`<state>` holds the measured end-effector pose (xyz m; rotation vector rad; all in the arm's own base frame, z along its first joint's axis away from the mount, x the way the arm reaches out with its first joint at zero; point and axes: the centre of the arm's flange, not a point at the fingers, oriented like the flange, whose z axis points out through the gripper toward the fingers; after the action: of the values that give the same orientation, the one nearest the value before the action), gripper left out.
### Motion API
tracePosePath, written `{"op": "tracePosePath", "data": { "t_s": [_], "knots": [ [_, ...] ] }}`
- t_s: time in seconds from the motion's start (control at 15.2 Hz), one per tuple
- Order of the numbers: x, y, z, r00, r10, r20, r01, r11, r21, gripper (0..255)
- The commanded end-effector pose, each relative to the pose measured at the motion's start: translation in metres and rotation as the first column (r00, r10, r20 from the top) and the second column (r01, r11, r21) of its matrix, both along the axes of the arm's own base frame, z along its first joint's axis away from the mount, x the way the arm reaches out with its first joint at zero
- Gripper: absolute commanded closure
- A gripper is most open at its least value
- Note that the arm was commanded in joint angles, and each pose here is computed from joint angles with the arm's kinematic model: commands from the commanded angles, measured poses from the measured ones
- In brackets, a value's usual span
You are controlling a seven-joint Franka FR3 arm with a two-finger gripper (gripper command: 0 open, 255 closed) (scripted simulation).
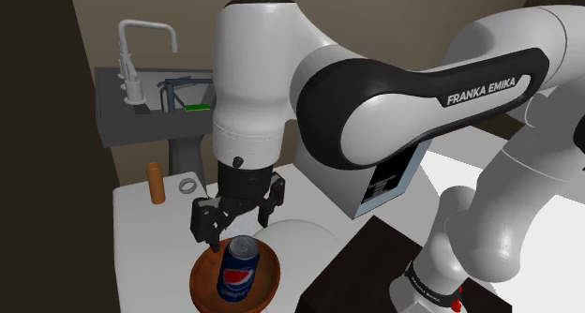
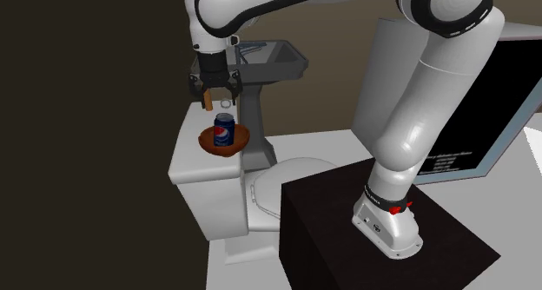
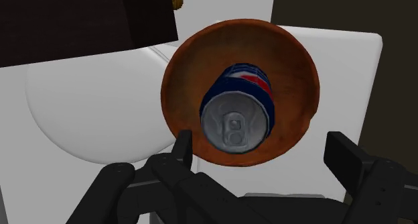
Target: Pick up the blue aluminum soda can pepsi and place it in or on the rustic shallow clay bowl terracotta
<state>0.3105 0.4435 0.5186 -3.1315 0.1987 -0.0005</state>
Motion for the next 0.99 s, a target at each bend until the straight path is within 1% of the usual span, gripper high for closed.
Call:
{"op": "tracePosePath", "data": {
  "t_s": [0.0, 0.13, 0.4, 0.92],
  "knots": [
    [0.000, 0.000, 0.000, 1.000, 0.000, 0.000, 0.000, 1.000, 0.000, 0],
    [0.000, 0.000, 0.000, 1.000, 0.000, 0.000, 0.000, 1.000, 0.000, 0],
    [0.000, 0.000, 0.050, 1.000, 0.000, 0.000, 0.000, 1.000, 0.000, 0],
    [0.000, 0.000, 0.050, 1.000, 0.000, 0.000, 0.000, 1.000, 0.000, 0]
  ]
}}
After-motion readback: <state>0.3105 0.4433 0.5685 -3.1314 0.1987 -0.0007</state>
